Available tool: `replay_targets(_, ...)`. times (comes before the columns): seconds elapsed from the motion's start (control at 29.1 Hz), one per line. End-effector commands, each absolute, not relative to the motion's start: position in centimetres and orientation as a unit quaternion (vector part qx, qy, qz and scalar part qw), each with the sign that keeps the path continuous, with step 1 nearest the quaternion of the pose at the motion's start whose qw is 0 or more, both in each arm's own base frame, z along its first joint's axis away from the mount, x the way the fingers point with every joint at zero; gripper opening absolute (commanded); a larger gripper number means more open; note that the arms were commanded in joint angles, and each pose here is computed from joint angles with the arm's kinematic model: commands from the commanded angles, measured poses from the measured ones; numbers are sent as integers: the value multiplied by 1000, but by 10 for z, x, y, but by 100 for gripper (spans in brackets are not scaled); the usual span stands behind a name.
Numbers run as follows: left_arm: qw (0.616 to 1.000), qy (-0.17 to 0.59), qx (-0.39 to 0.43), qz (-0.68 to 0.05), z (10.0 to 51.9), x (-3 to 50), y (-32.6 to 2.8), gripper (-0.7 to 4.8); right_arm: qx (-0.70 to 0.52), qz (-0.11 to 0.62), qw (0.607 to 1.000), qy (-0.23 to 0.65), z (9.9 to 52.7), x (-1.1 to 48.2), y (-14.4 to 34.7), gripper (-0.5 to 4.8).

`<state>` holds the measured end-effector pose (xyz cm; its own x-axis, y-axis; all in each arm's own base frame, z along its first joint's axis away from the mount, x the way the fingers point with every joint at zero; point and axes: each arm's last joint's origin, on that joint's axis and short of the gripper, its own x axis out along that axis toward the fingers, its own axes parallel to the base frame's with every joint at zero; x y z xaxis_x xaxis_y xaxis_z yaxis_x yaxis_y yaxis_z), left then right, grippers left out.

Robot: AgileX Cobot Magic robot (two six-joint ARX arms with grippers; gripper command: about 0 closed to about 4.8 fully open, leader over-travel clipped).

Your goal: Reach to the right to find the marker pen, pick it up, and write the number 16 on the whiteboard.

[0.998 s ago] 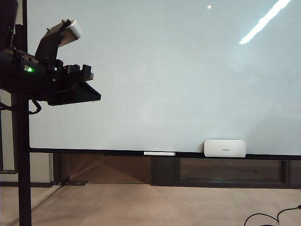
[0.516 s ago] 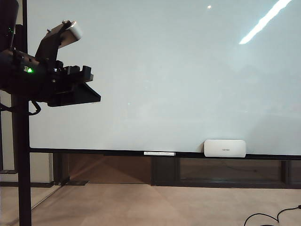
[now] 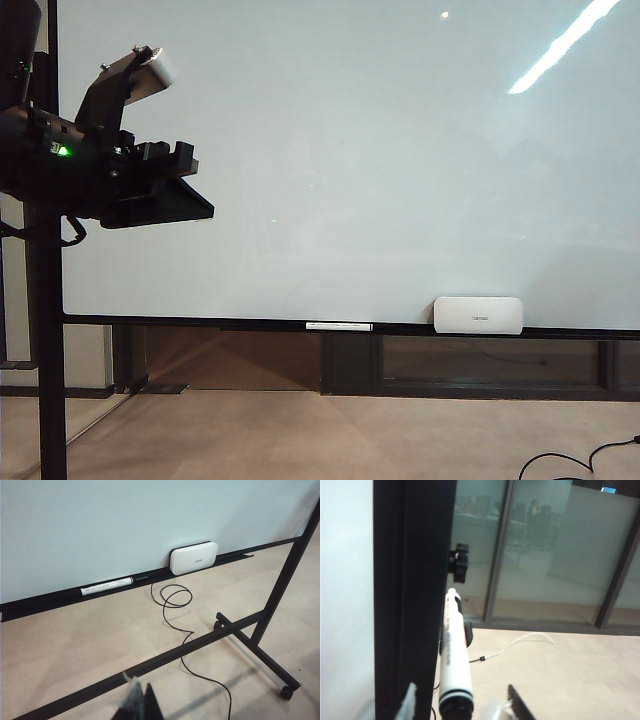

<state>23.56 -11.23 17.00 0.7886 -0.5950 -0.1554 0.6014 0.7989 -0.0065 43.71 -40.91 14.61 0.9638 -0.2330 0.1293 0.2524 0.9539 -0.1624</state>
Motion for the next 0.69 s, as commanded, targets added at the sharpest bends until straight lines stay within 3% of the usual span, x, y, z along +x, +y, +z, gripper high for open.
replay_targets(0.03,946,67,21,-317,172,236,-113,-5,-92,-117,987,-58,146,440,-407,219)
replay_targets(0.69,945,69,21,-318,172,236,-113,-5,-97,-119,986,-67,147,445,-402,219)
